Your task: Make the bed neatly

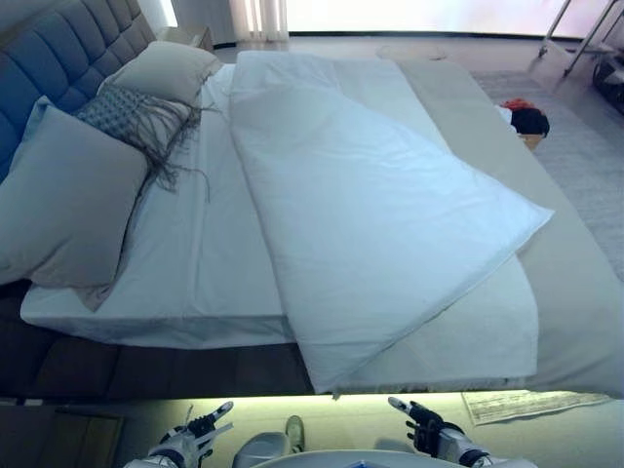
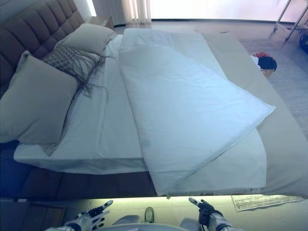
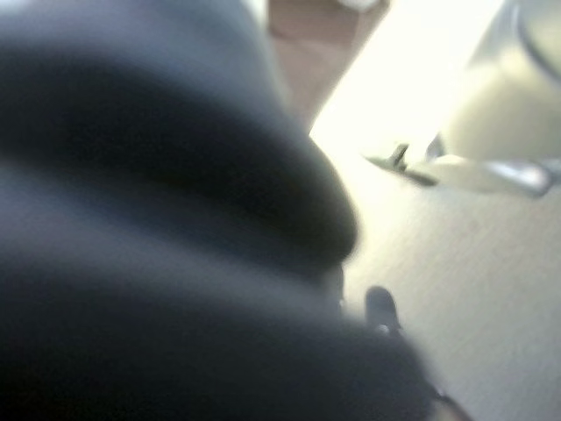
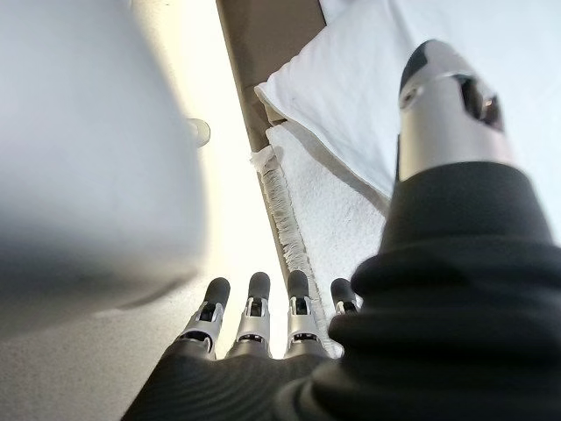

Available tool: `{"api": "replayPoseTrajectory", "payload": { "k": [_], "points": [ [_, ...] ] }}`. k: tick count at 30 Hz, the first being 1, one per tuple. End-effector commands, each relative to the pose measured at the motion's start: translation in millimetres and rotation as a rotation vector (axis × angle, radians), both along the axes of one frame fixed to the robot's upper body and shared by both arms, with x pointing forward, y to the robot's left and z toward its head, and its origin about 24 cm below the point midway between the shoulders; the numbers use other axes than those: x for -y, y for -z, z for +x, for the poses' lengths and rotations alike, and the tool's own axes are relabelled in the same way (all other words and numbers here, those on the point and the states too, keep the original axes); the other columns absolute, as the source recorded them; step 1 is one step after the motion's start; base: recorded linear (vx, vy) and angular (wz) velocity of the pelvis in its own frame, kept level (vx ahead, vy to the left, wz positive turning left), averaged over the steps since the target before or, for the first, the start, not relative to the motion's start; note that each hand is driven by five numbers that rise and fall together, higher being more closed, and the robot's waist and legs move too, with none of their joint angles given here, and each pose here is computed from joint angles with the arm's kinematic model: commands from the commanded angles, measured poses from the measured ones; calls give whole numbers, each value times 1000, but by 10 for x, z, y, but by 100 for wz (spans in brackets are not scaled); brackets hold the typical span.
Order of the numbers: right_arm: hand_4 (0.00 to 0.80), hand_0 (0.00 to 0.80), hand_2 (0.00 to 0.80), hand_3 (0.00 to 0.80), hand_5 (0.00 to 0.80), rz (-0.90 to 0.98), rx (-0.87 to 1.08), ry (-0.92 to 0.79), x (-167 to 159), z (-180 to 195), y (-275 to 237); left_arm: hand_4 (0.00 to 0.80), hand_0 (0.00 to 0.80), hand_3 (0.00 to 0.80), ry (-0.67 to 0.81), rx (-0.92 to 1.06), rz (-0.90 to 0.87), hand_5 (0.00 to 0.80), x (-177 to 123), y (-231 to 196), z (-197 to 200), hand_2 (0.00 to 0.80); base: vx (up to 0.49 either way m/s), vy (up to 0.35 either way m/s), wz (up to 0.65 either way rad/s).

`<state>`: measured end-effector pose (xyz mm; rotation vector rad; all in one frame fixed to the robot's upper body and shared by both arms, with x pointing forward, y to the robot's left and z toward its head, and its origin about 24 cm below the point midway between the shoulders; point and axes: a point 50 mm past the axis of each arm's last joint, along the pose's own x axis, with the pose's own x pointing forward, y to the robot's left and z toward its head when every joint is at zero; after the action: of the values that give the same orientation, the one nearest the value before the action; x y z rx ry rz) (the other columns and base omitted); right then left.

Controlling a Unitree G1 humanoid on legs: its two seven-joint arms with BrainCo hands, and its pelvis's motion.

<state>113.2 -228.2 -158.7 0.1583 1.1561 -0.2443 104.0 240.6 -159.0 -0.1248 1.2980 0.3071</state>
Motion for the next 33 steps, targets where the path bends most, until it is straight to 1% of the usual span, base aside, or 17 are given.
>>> {"api": "replayPoseTrajectory", "payload": {
  "k": [1,2,3,5,6,10,12,18,21,25,27,29,31,33],
  "points": [
    [0,0,0,0,0,2,130,132,174,322,-148,0,0,0,-20,71,-12,0,-22,-59,189,0,-134,-252,15],
    [0,0,0,0,0,8,161,173,182,425,-188,0,0,0,-35,96,-18,0,-17,-74,244,0,-53,-233,24],
    [0,0,0,0,0,7,165,193,171,444,-192,0,0,0,-54,99,-20,0,-6,-65,227,0,83,-215,29],
    [0,0,0,0,0,14,173,242,171,420,-183,0,0,0,-110,79,-29,0,41,-19,112,0,220,-202,41],
    [0,0,0,0,0,19,191,271,181,414,-186,0,0,0,-114,65,-31,0,57,-1,60,0,244,-226,48],
    [0,0,0,0,0,10,265,380,255,508,-254,0,0,0,-82,2,-15,0,27,32,-106,0,192,-198,11],
    [0,0,0,0,0,5,280,402,288,537,-278,0,0,0,-77,-5,-13,0,10,33,-126,0,97,-112,-5],
    [0,0,0,0,0,-72,368,516,607,674,-462,0,0,0,-24,-1,-24,0,-75,7,-122,0,82,-123,5],
    [0,0,0,0,0,-90,448,585,829,850,-659,0,0,0,-30,63,-31,0,-133,-44,9,0,-58,-90,-5],
    [0,0,0,0,0,-100,591,688,1102,1161,-1025,0,0,0,-69,167,-58,0,-195,-139,250,0,-121,-100,-35],
    [0,0,0,0,0,-110,647,747,1267,1263,-1220,0,0,0,-61,214,-67,0,-198,-203,426,0,-163,-129,14],
    [0,0,0,0,0,-123,701,816,1487,1250,-1389,0,0,0,-31,258,-72,0,-195,-276,606,0,-147,-171,66],
    [0,0,0,0,0,-129,773,818,1612,1337,-1593,0,0,0,-55,292,-89,0,-194,-313,683,0,-121,-50,88],
    [0,0,0,0,0,-125,870,776,1715,1537,-1937,0,0,0,-73,323,-112,0,-162,-333,729,0,-93,29,-2]
  ]
}}
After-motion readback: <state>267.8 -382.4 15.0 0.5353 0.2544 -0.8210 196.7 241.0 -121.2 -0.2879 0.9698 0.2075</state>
